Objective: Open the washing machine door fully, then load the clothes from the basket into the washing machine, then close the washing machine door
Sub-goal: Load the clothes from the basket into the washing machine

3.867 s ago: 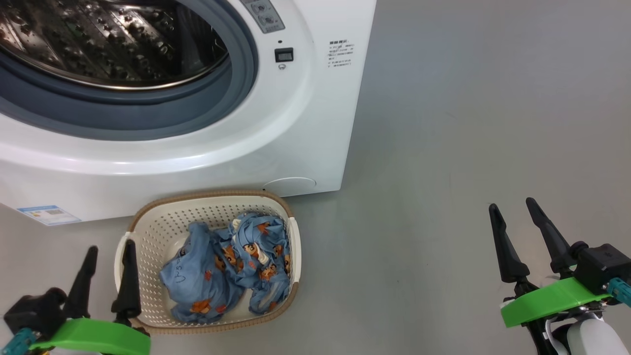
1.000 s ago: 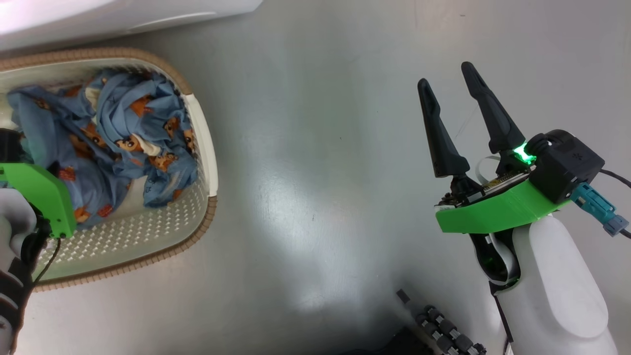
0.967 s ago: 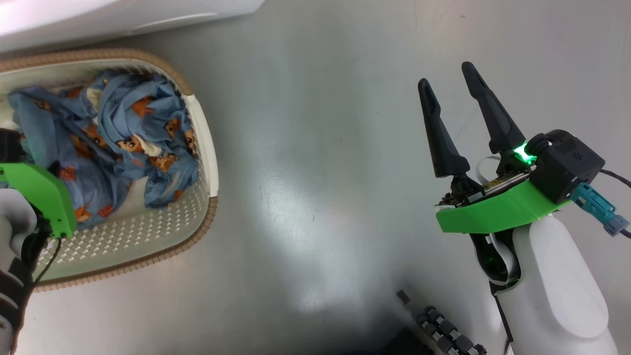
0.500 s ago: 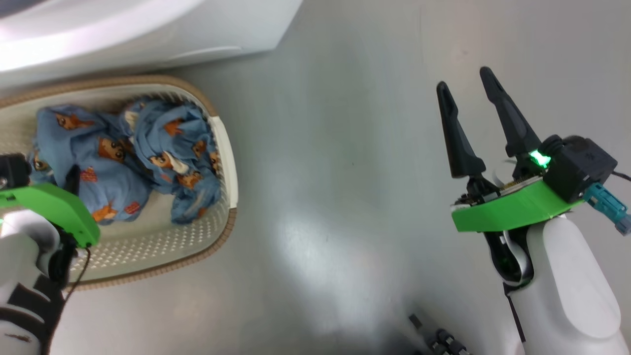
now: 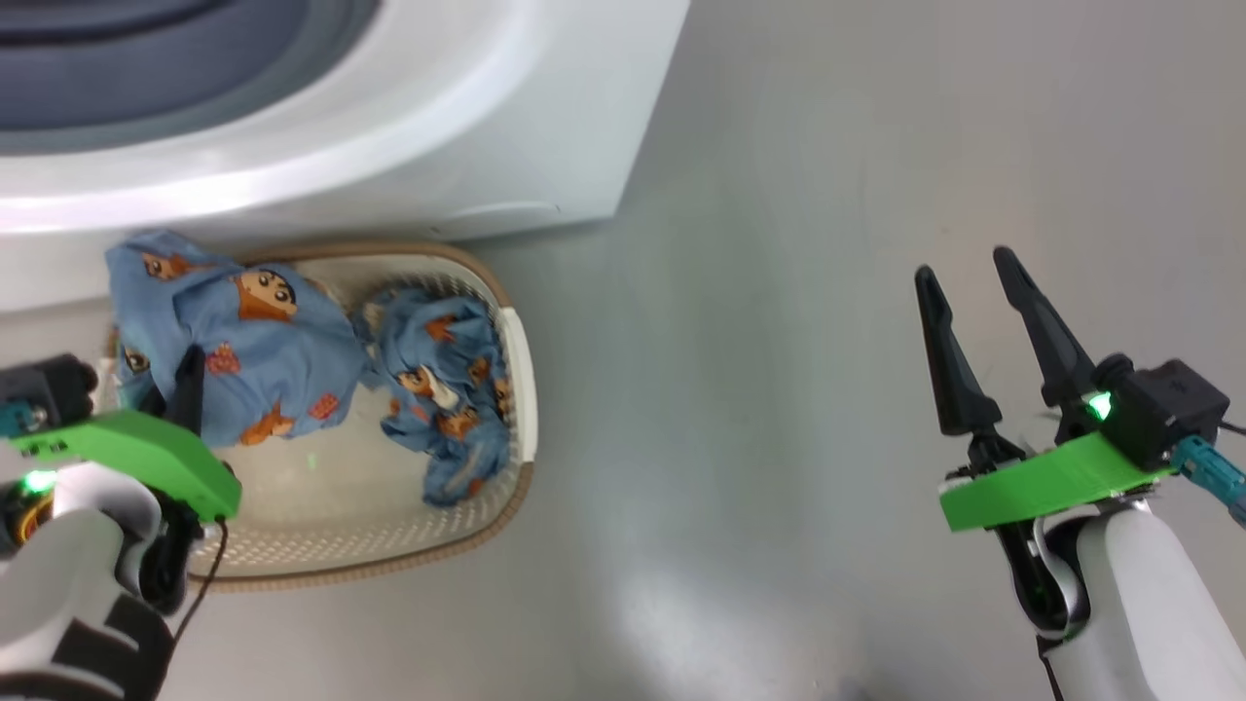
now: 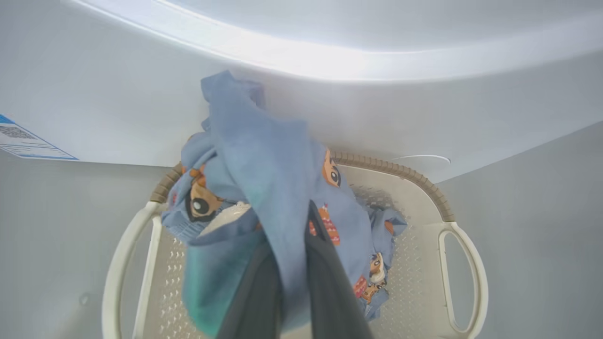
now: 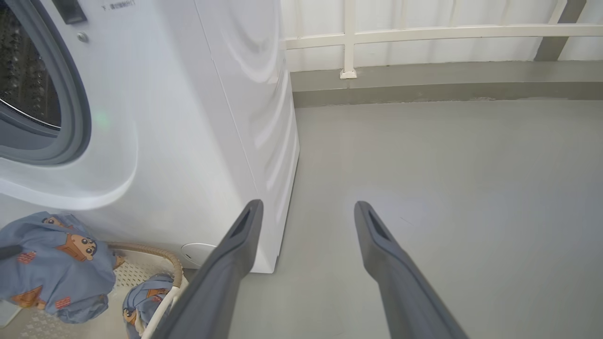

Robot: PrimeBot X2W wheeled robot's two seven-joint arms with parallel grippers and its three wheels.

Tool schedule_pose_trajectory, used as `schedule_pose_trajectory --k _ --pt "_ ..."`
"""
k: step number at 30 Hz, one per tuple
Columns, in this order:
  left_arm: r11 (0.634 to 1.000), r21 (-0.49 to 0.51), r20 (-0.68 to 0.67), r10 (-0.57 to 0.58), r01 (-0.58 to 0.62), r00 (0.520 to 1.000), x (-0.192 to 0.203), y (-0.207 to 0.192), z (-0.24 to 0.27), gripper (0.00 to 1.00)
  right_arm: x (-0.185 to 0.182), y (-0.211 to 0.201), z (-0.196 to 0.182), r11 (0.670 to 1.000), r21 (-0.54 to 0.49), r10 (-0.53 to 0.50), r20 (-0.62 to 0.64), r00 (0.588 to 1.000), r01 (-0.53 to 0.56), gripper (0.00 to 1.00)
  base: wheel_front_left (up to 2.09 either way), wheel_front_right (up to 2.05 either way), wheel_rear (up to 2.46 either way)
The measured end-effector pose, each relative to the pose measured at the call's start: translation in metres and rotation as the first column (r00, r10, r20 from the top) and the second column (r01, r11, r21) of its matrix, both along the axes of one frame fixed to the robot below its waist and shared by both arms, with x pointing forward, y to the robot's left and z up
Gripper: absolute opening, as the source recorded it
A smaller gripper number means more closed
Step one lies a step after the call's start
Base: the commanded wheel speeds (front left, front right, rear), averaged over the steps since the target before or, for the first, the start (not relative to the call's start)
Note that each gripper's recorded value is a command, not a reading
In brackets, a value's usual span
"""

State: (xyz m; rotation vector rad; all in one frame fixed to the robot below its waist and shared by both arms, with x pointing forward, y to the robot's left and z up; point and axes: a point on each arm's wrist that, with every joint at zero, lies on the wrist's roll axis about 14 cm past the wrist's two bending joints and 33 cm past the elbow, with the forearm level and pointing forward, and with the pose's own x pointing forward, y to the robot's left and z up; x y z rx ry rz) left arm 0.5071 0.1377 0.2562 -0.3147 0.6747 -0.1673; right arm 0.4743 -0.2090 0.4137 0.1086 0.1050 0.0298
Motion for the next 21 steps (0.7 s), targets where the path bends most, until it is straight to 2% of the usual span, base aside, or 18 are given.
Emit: schedule_pose_trajectory --k 11,21 --pt "0.999 0.029 0.214 0.025 -0.032 0.977 -0.020 0.018 0.075 0.00 -0.018 0.006 0.036 1.000 0.002 0.022 0.068 0.997 -0.022 1.00 0.00 0.00 0.00" --pt "0.993 0.029 0.419 0.089 -0.111 0.903 -0.026 0.035 0.138 0.00 -0.016 0.013 0.053 0.999 0.007 0.045 0.113 0.993 -0.046 1.00 0.00 0.00 0.00"
